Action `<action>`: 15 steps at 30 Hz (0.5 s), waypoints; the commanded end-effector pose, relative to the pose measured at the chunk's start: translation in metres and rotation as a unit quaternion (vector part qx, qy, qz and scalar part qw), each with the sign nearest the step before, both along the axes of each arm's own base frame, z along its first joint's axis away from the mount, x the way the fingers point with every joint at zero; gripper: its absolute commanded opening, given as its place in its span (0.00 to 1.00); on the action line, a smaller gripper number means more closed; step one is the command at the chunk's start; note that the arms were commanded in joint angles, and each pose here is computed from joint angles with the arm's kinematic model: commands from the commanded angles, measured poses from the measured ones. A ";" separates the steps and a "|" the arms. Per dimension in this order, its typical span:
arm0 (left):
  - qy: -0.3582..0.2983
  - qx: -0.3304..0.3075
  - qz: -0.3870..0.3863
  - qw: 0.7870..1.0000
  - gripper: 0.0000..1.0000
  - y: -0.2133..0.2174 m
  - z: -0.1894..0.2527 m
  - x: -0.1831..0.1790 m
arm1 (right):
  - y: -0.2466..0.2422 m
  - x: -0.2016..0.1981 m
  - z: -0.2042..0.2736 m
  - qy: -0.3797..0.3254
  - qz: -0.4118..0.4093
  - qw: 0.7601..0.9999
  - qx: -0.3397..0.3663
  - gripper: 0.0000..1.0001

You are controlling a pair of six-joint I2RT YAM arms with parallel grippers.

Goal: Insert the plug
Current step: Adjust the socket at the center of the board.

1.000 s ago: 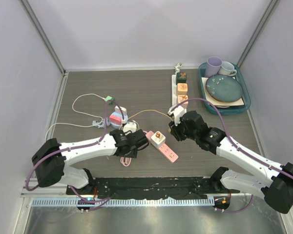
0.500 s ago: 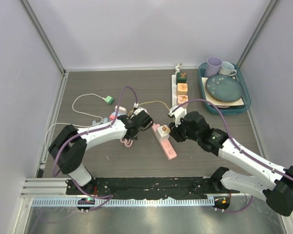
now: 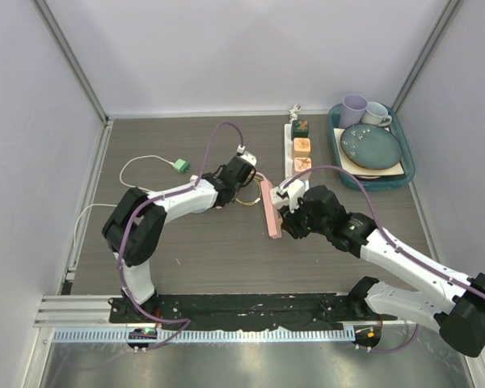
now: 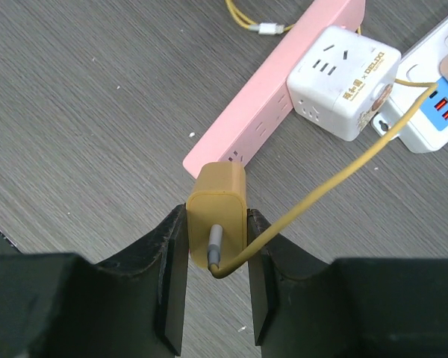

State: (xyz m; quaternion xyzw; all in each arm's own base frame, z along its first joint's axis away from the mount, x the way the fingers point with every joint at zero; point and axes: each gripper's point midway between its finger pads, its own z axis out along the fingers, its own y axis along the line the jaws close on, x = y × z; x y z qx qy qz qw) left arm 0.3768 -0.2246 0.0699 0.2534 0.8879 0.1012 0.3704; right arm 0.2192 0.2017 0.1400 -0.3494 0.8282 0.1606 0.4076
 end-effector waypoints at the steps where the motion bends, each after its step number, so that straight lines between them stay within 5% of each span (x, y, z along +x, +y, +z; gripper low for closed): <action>1: -0.048 -0.023 0.001 0.999 0.45 0.000 0.023 0.008 | 0.000 0.008 0.011 -0.010 -0.019 1.000 0.006 0.01; 4: -0.057 -0.064 0.015 0.996 0.71 -0.001 0.043 -0.001 | -0.012 0.021 0.015 -0.031 -0.067 0.997 -0.006 0.01; 9: -0.061 -0.183 0.050 0.980 0.81 -0.021 0.086 -0.029 | -0.038 0.043 0.029 -0.075 -0.159 0.984 -0.023 0.01; 15: -0.002 -0.331 0.108 0.937 0.85 -0.075 0.085 -0.093 | -0.049 0.060 0.036 -0.073 -0.219 0.973 0.029 0.01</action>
